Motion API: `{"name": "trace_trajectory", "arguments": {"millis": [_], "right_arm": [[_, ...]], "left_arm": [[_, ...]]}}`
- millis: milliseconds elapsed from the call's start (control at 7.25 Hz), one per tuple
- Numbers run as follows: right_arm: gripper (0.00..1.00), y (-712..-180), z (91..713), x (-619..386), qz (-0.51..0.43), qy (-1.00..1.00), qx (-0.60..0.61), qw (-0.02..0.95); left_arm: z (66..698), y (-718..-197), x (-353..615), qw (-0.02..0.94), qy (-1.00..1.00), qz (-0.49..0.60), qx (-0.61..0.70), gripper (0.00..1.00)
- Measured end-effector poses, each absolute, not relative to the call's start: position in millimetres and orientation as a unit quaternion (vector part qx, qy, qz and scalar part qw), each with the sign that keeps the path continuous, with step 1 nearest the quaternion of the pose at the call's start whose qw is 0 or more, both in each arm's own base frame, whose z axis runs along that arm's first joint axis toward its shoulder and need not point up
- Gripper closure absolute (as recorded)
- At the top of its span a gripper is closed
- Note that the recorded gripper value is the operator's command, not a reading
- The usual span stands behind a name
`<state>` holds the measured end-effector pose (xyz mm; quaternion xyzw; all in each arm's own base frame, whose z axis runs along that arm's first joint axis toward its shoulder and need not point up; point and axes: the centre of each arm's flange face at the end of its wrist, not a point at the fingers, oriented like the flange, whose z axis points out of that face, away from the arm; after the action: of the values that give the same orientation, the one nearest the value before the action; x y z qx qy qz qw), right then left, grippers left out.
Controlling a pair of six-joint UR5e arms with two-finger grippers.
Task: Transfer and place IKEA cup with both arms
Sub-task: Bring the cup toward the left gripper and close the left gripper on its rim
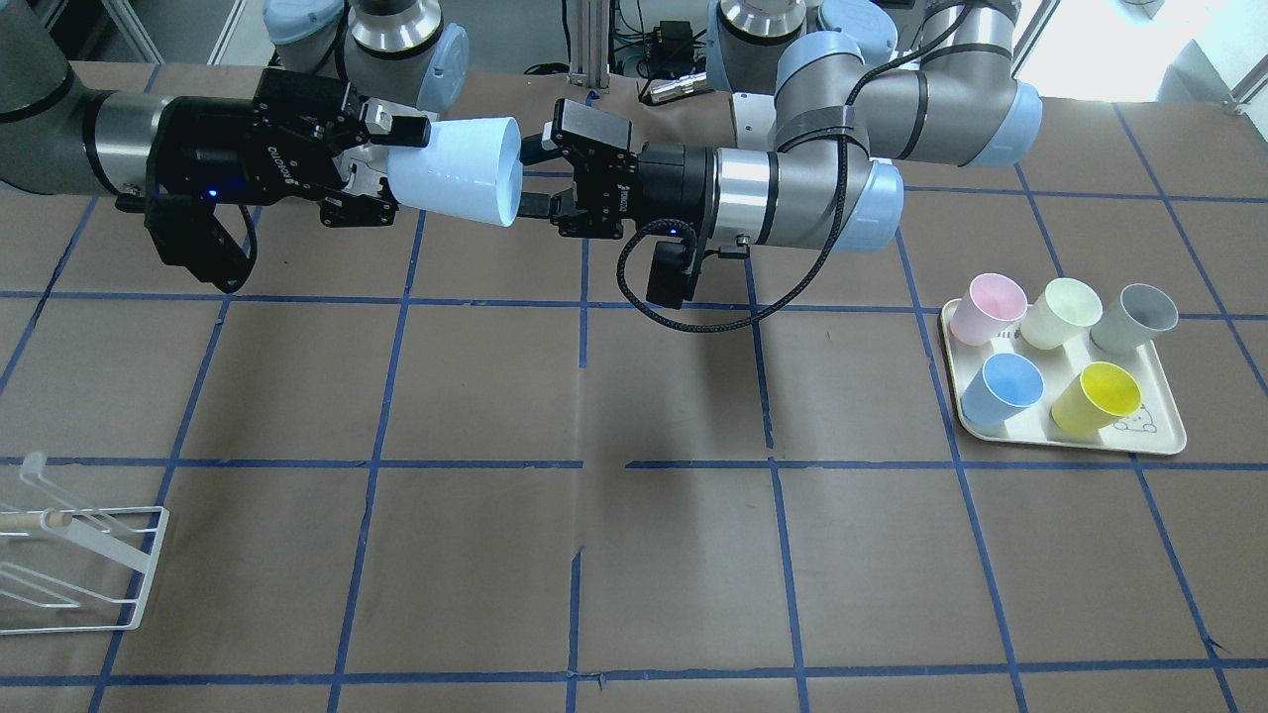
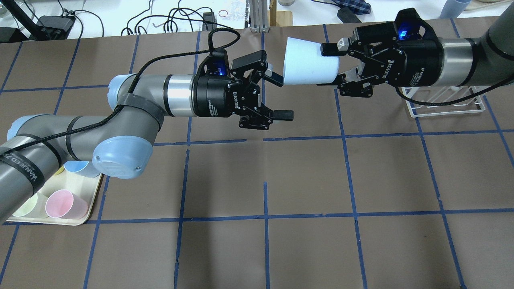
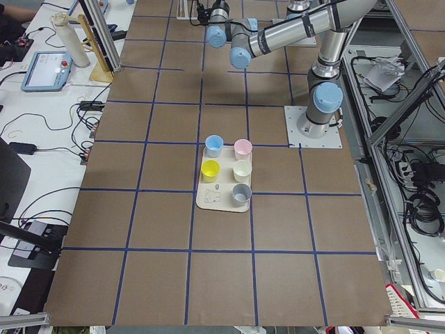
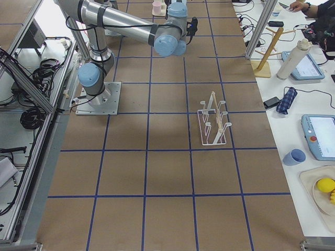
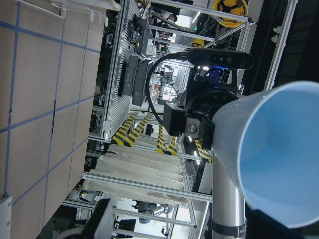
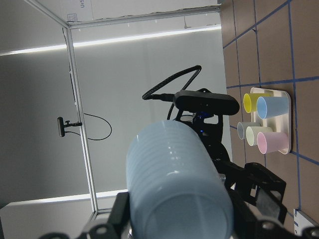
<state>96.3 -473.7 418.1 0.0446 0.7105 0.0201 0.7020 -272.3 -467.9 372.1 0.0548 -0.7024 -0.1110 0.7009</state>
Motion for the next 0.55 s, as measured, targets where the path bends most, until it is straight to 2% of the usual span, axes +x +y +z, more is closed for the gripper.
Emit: {"name": "trace_trajectory", "arguments": {"millis": [552], "right_arm": [[0.67,-472.5,416.4,98.2,0.024,0.71,0.04,0.702]], "left_arm": [[368.5,-483.3,-259.9,0.7,-0.701,-0.114,0.077,0.01]]}}
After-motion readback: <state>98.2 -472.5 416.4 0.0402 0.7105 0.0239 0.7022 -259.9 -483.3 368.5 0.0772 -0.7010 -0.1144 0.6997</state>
